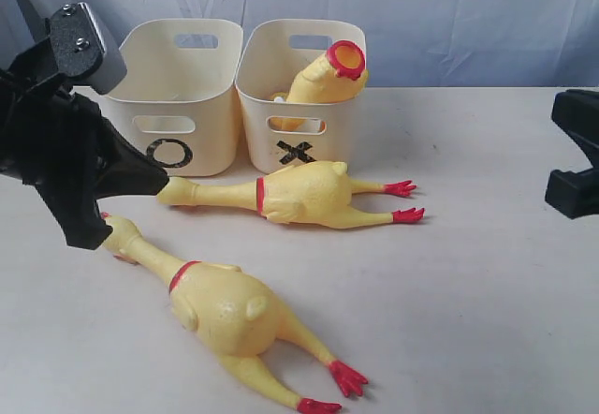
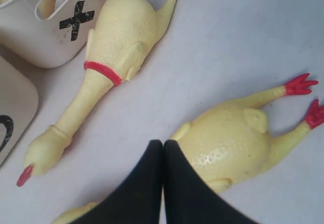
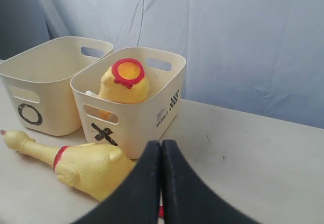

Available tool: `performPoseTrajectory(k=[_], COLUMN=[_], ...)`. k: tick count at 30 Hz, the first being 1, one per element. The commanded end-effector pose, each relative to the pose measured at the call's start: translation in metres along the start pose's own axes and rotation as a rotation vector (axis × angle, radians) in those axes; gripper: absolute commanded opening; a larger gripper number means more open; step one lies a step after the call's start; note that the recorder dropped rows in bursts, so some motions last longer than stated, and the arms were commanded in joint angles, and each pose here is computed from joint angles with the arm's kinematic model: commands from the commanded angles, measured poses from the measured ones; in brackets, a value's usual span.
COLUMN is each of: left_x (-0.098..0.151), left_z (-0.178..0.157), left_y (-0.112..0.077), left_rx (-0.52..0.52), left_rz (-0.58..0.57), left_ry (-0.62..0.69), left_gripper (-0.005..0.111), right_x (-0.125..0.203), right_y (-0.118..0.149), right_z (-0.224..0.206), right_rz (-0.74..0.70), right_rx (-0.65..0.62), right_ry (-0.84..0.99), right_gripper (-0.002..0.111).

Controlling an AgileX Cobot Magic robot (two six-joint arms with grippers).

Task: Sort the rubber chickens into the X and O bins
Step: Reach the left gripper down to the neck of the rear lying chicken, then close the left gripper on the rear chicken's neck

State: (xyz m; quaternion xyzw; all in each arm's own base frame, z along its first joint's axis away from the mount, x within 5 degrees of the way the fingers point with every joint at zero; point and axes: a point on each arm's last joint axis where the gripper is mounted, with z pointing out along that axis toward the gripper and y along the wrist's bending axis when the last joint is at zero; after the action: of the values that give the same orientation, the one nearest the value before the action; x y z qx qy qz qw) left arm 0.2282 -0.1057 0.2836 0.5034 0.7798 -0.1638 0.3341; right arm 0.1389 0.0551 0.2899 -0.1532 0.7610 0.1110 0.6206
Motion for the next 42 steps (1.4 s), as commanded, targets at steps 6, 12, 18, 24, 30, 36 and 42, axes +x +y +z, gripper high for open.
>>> performPoseTrajectory(k=[6, 12, 18, 24, 30, 36, 42], left_x=[0.004, 0.014, 0.026, 0.043, 0.058, 0.040, 0.034], left_z=[0.011, 0.041, 0.071, 0.105, 0.125, 0.140, 0.159], left_y=[0.003, 0.015, 0.032, 0.057, 0.068, 0.066, 0.072], left_rx=[0.029, 0.068, 0.025, -0.109, -0.157, -0.166, -0.185], left_rz=[0.204, 0.144, 0.172, 0.328, 0.390, 0.504, 0.542], left_ry=[0.023, 0.048, 0.078, 0.116, 0.176, 0.180, 0.196], left_gripper=[0.003, 0.025, 0.053, 0.055, 0.055, 0.055, 0.055], right_x=[0.004, 0.002, 0.000, 0.000, 0.002, 0.002, 0.002], right_y=[-0.001, -0.003, -0.003, -0.003, -0.003, -0.003, -0.003], right_z=[-0.022, -0.036, -0.042, -0.043, -0.042, -0.042, -0.042], right_rz=[0.057, 0.082, 0.102, 0.145, 0.169, 0.189, 0.191], right_rx=[0.012, 0.030, 0.029, 0.024, 0.027, 0.025, 0.024], right_ry=[-0.055, -0.082, -0.112, -0.109, -0.091, -0.088, -0.088], right_gripper=[-0.001, -0.001, -0.001, -0.001, -0.001, -0.001, -0.001])
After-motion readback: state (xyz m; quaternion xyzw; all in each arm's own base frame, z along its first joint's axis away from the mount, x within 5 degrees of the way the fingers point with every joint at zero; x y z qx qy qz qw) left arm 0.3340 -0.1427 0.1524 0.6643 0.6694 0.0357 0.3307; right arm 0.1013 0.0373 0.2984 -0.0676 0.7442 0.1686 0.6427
